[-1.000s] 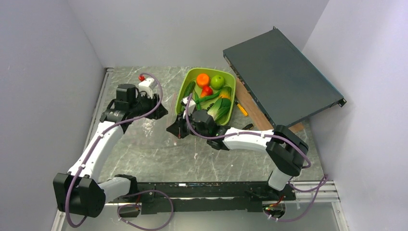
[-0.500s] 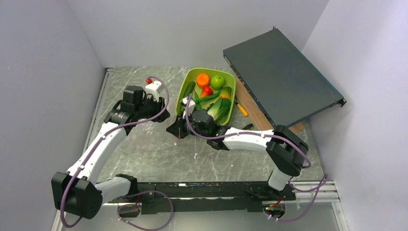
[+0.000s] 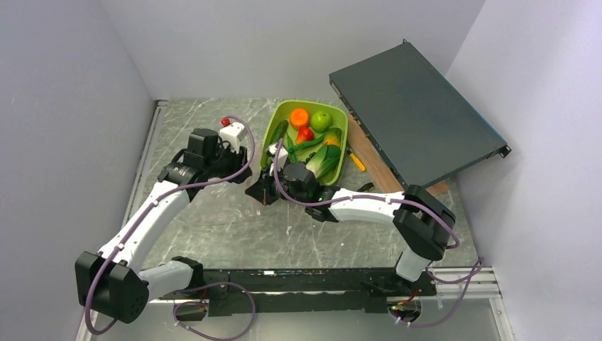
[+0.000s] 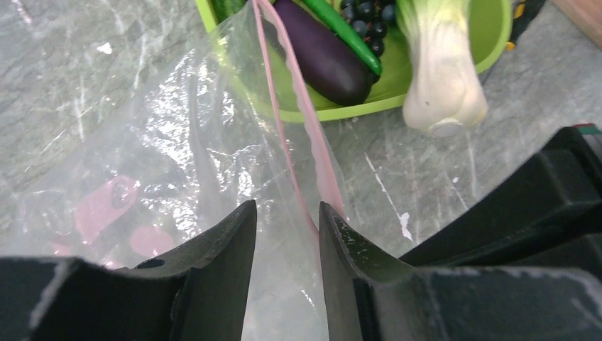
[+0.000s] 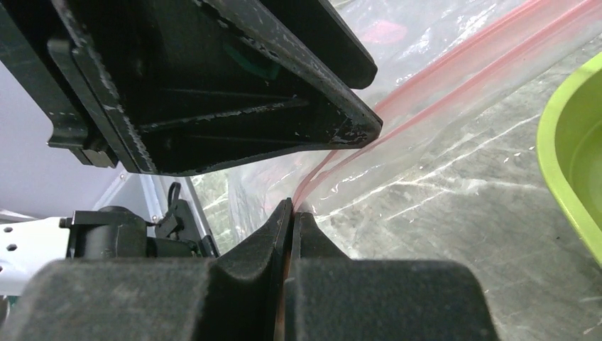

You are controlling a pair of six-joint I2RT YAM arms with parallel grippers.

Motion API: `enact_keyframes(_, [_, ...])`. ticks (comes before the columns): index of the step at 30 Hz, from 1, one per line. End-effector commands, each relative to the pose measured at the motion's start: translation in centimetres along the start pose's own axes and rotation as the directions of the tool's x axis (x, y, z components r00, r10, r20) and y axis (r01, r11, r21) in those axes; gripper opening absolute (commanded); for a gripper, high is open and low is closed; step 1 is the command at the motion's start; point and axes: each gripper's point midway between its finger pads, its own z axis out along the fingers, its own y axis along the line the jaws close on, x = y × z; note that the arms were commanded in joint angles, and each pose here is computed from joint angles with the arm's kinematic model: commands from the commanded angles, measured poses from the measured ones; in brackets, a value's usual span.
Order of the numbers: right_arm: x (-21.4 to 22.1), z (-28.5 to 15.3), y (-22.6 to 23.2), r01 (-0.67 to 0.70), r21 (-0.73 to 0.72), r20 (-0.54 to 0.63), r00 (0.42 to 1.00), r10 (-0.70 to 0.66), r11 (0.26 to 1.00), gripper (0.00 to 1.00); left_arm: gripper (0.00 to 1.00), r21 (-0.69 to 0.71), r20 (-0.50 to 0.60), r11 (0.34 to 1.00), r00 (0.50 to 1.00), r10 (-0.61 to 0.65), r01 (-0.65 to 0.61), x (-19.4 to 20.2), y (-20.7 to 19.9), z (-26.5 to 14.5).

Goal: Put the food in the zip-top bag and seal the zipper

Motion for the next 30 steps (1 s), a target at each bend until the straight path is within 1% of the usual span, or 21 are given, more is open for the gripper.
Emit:
enact_keyframes(1, [-3.3,-0.2,1.9,0.039,-0.005,0.102,0.994,-0.039,0.999,0.0,0.43,-0.125,-0.007,0.991,0.999,0.039,-0.039,-0.4,1.4,-0.4])
enact_keyframes(5, [-3.2,0.2,1.4,0.027,0.059,0.124,0.992,-0.034,0.998,0.0,0.42,-0.227,-0.023,0.972,0.998,0.06,-0.063,-0.2,2.7,-0.6])
enact_keyframes(9, [-2.9,0.7,1.8,0.013,0.059,0.13,0.991,-0.021,0.998,0.0,0.44,-0.229,-0.04,0.969,0.996,0.086,-0.093,0.4,2.4,-0.3])
enact_keyframes(12, [-3.0,0.9,1.8,0.003,0.06,0.141,0.99,-0.011,0.998,0.0,0.4,-0.233,-0.065,0.964,0.991,0.118,-0.13,1.0,2.1,0.2])
enact_keyframes(13, [-2.9,1.0,1.7,0.001,0.059,0.139,0.99,-0.01,0.998,0.0,0.36,-0.228,-0.072,0.965,0.99,0.12,-0.133,1.2,1.9,0.4])
enact_keyframes(14, [-3.0,1.0,1.8,0.001,0.056,0.138,0.99,-0.009,0.998,0.0,0.3,-0.217,-0.082,0.962,0.985,0.153,-0.167,1.3,2.0,0.5])
enact_keyframes(15, [-2.8,1.0,1.9,0.002,0.051,0.135,0.991,-0.008,0.999,0.0,0.22,-0.21,-0.083,0.961,0.983,0.163,-0.178,1.3,1.9,0.7])
enact_keyframes(16, [-2.8,1.0,2.0,-0.002,0.044,0.131,0.991,-0.004,0.999,0.0,0.09,-0.212,-0.084,0.96,0.982,0.168,-0.183,1.3,2.0,0.7])
enact_keyframes(17, [-2.7,1.0,2.1,-0.001,0.039,0.128,0.992,-0.004,0.999,0.0,0.03,-0.219,-0.079,0.958,0.982,0.172,-0.186,1.3,2.1,0.7])
enact_keyframes(18, [-2.6,0.9,2.1,-0.001,0.036,0.126,0.992,-0.004,0.999,0.0,0.0,-0.225,-0.071,0.956,0.981,0.178,-0.19,1.2,2.2,0.6])
enact_keyframes(20, [-2.3,0.9,2.2,-0.016,0.025,0.113,0.994,0.014,1.0,0.0,0.0,-0.223,-0.044,0.954,0.98,0.194,-0.199,0.9,2.1,0.3])
enact_keyframes(21, [-2.2,0.9,2.0,-0.028,0.026,0.1,0.995,0.026,0.999,0.04,0.0,-0.228,-0.024,0.953,0.98,0.198,-0.198,0.6,2.0,0.0])
enact_keyframes(24, [-2.1,0.5,1.2,-0.073,0.051,0.084,0.994,0.069,0.996,0.22,0.0,-0.235,0.023,0.952,0.978,0.208,-0.197,-0.1,1.9,-0.7])
enact_keyframes(25, [-2.2,0.2,0.9,-0.093,0.062,0.082,0.993,0.088,0.994,0.26,0.0,-0.242,0.035,0.951,0.978,0.208,-0.194,-0.3,1.9,-0.9])
enact_keyframes(28, [-3.0,-0.4,-0.6,-0.151,0.102,0.087,0.986,0.142,0.983,0.36,0.0,-0.263,0.048,0.947,0.978,0.203,-0.184,-0.6,2.2,-1.4])
enact_keyframes(30, [-3.8,-0.7,-1.3,-0.166,0.123,0.094,0.983,0.155,0.978,0.43,0.0,-0.268,0.053,0.946,0.978,0.203,-0.182,-0.7,2.2,-1.5])
